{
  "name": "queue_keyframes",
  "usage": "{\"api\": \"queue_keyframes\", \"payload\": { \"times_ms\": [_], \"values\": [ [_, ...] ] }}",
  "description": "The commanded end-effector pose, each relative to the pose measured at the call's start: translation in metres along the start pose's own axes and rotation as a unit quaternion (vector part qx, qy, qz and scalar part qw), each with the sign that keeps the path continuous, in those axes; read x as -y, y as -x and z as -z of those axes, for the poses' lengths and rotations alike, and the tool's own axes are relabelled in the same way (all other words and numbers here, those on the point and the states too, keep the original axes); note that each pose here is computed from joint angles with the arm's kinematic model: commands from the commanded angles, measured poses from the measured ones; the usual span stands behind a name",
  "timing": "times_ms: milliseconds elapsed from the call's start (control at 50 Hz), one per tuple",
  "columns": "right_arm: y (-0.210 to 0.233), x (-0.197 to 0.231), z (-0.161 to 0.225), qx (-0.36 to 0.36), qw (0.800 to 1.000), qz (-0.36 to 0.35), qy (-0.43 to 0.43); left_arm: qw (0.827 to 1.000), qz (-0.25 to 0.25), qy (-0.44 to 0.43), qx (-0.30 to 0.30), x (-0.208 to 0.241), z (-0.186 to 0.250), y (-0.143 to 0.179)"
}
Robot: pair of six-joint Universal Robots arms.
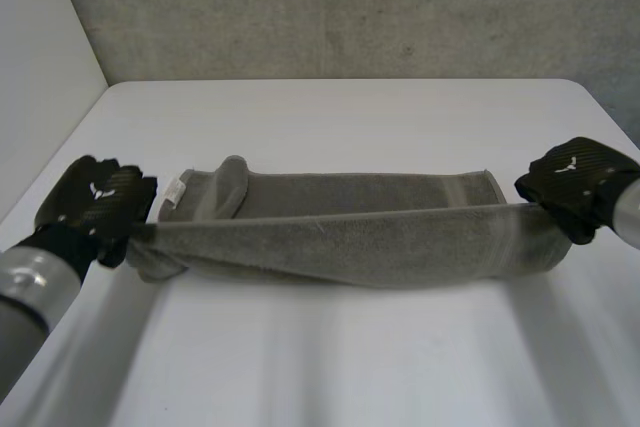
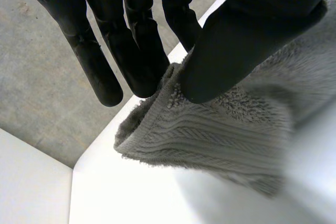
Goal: Fold the towel.
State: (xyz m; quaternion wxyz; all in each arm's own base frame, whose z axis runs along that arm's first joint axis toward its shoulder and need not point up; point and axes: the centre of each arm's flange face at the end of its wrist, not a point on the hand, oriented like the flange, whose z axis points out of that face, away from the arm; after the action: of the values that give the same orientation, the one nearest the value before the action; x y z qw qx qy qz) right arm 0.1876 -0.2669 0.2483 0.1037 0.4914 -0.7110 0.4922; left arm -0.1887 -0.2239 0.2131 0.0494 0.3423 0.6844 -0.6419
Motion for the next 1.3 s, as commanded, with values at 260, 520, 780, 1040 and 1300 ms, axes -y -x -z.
{"api": "queue_keyframes", "payload": {
  "times_ms": [260, 520, 780, 1040, 1300],
  "values": [
    [-0.049, 0.040, -0.078, -0.142, 0.986, -0.013, -0.080, 0.994, -0.023, -0.103, 0.039, 0.036, -0.122, 0.035],
    [-0.171, 0.195, 0.006, -0.440, 0.794, -0.071, -0.413, 0.864, 0.037, -0.454, 0.213, 0.222, -0.129, 0.131],
    [-0.037, 0.088, -0.070, -0.143, 0.968, -0.082, -0.189, 0.960, 0.116, -0.218, 0.130, 0.069, -0.152, 0.076],
    [0.077, -0.016, -0.088, -0.010, 0.998, -0.007, -0.057, 0.994, 0.102, -0.049, -0.005, -0.058, -0.112, -0.019],
    [0.054, -0.039, -0.047, -0.074, 0.996, -0.035, -0.046, 1.000, 0.024, -0.001, 0.016, -0.074, -0.072, -0.007]
  ]
}}
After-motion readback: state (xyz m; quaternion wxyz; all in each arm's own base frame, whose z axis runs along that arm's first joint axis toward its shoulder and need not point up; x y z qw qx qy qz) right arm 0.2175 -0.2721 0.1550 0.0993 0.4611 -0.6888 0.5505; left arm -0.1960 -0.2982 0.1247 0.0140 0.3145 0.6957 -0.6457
